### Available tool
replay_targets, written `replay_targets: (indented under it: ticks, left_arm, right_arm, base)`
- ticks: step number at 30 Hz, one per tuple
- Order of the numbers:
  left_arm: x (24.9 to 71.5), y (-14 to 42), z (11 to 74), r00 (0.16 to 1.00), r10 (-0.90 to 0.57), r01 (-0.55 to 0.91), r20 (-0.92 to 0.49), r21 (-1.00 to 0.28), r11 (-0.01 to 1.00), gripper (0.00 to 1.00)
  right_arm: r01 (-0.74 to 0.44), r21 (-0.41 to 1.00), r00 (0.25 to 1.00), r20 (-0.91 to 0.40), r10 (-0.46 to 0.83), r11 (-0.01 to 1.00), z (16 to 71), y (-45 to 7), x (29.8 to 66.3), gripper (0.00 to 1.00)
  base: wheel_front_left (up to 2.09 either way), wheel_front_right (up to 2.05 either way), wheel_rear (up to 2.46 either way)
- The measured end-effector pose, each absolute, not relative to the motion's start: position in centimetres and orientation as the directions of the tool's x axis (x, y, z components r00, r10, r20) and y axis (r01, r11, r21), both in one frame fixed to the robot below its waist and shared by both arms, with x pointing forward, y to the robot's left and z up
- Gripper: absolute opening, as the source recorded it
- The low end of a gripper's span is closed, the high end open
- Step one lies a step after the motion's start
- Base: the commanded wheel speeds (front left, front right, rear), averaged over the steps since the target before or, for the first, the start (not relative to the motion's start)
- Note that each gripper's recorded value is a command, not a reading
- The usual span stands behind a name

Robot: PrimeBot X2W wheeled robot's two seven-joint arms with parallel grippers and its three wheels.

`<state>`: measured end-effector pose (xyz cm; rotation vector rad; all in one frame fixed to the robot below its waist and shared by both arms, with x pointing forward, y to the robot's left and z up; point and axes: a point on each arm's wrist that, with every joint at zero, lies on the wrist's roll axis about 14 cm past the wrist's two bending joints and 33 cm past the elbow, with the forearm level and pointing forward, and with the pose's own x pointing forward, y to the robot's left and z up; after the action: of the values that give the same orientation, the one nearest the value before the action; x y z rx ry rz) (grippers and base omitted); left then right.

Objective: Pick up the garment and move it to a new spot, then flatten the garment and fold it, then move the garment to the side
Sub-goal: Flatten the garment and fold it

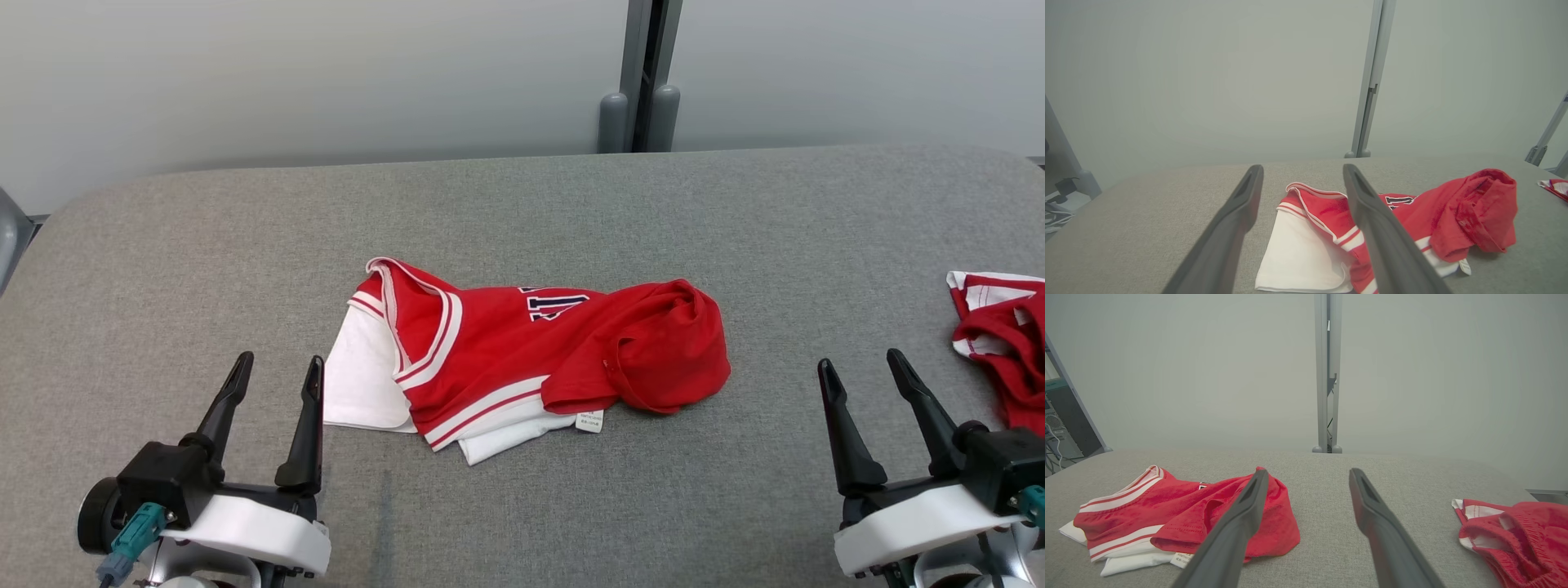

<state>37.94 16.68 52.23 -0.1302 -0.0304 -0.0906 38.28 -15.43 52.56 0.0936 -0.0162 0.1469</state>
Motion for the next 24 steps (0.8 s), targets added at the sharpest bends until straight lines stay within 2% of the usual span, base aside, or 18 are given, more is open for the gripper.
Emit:
replay_targets:
  ticks: [20, 24]
  left_arm:
    - [37.8, 17.0, 52.1, 0.996, -0.081, 0.083, 0.026, -0.124, 0.989, 1.00]
    - [38.3, 17.1, 52.1, 0.996, -0.079, 0.082, 0.028, -0.123, 0.989, 1.00]
  right_arm:
    - [-0.146, 0.094, 0.989, 0.016, 0.145, 0.985, 52.5, -15.4, 38.6, 1.00]
    - [-0.197, 0.068, 0.980, 0.020, 0.196, 0.978, 52.9, -13.7, 39.4, 1.00]
  base:
    - [0.00, 0.00, 0.00]
    - [0.00, 0.00, 0.00]
